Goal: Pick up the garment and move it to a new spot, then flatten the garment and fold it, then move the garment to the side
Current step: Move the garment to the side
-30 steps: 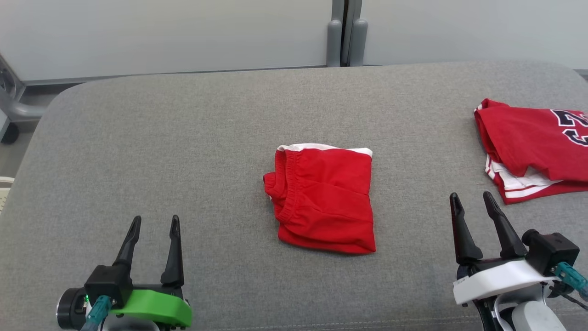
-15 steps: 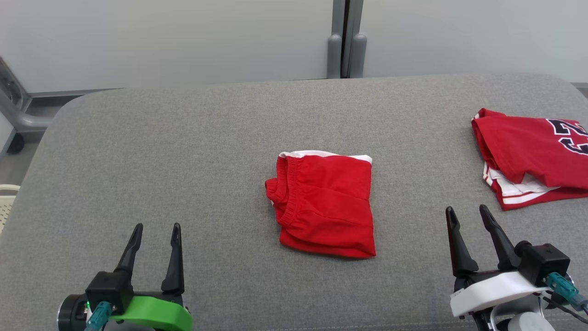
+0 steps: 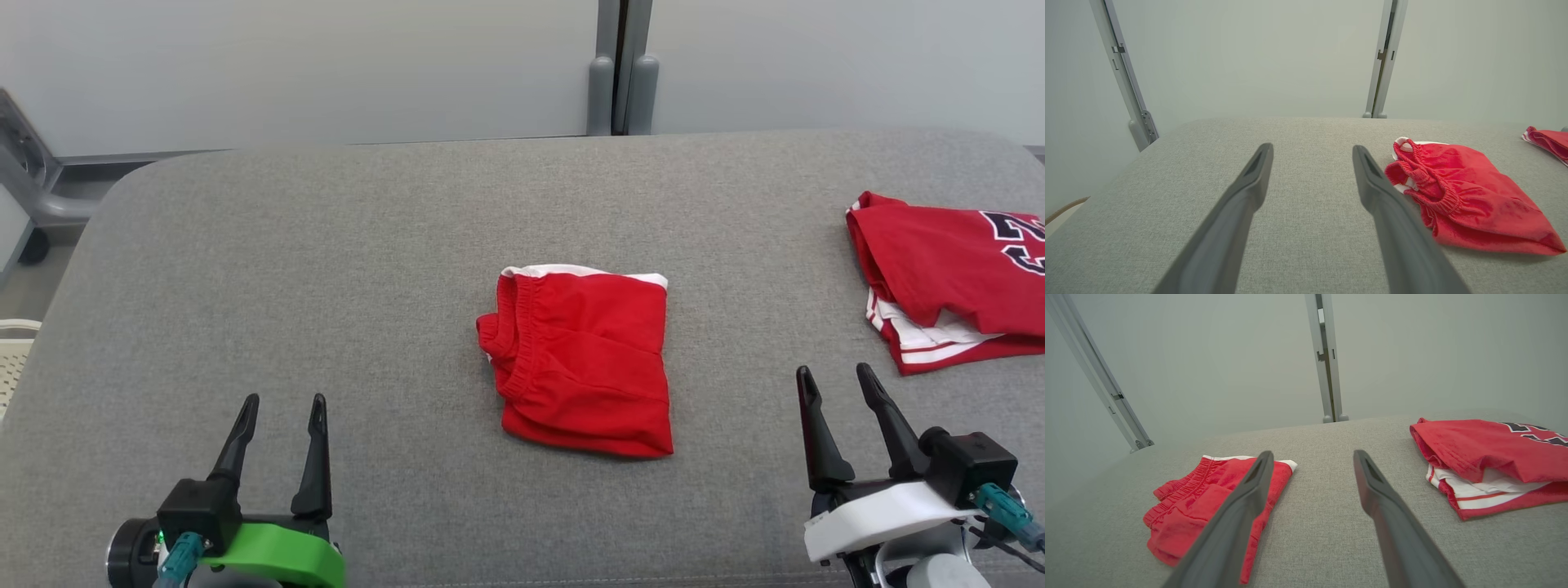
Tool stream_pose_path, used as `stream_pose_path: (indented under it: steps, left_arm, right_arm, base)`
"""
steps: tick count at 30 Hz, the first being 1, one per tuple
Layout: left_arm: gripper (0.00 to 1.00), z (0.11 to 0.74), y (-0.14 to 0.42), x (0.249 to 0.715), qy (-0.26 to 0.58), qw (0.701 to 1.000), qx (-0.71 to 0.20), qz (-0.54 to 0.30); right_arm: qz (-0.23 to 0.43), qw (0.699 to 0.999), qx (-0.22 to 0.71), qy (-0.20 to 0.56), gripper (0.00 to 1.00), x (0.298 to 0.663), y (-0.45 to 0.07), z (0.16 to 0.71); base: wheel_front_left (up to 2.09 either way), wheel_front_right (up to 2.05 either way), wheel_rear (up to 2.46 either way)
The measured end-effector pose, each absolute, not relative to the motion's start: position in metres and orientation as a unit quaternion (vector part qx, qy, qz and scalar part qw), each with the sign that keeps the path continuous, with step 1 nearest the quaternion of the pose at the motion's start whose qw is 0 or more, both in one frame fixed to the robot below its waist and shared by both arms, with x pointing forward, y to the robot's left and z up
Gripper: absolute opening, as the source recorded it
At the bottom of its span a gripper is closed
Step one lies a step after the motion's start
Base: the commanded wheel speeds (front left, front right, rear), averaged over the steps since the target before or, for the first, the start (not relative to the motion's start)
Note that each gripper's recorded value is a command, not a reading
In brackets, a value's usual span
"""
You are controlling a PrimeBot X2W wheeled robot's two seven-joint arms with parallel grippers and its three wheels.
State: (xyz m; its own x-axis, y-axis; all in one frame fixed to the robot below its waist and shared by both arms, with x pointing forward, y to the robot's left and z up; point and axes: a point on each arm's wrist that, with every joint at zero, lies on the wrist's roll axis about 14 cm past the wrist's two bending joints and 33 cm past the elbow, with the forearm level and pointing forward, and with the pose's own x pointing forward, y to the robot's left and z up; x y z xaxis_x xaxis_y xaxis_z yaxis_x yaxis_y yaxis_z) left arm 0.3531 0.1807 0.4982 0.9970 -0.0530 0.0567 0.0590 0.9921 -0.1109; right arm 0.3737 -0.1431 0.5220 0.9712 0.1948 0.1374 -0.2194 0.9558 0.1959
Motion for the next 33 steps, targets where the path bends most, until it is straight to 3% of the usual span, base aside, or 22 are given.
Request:
stream_pose_path:
  steps: [6,13,21,33]
  left_arm:
    - [1.00,0.504,0.187,0.352,-0.036,0.998,-0.055,-0.019]
    - [1.00,0.507,0.195,0.347,-0.041,0.997,-0.061,-0.001]
    - [1.00,0.511,0.209,0.342,-0.047,0.996,-0.065,0.026]
    - [1.00,0.498,0.237,0.321,-0.024,0.994,-0.066,0.080]
  right_arm:
    - [0.113,0.985,0.130,-0.015,1.00,0.378,-0.137,0.498]
    - [0.146,0.975,0.150,0.077,1.00,0.410,-0.121,0.466]
    - [0.201,0.952,0.164,0.160,1.00,0.442,-0.079,0.437]
    - [0.253,0.912,0.187,0.261,1.00,0.453,-0.017,0.396]
  base:
    - [0.00,0.00,0.00]
    - [0.00,0.00,0.00]
    - [0.00,0.00,0.00]
    - [0.00,0.00,0.00]
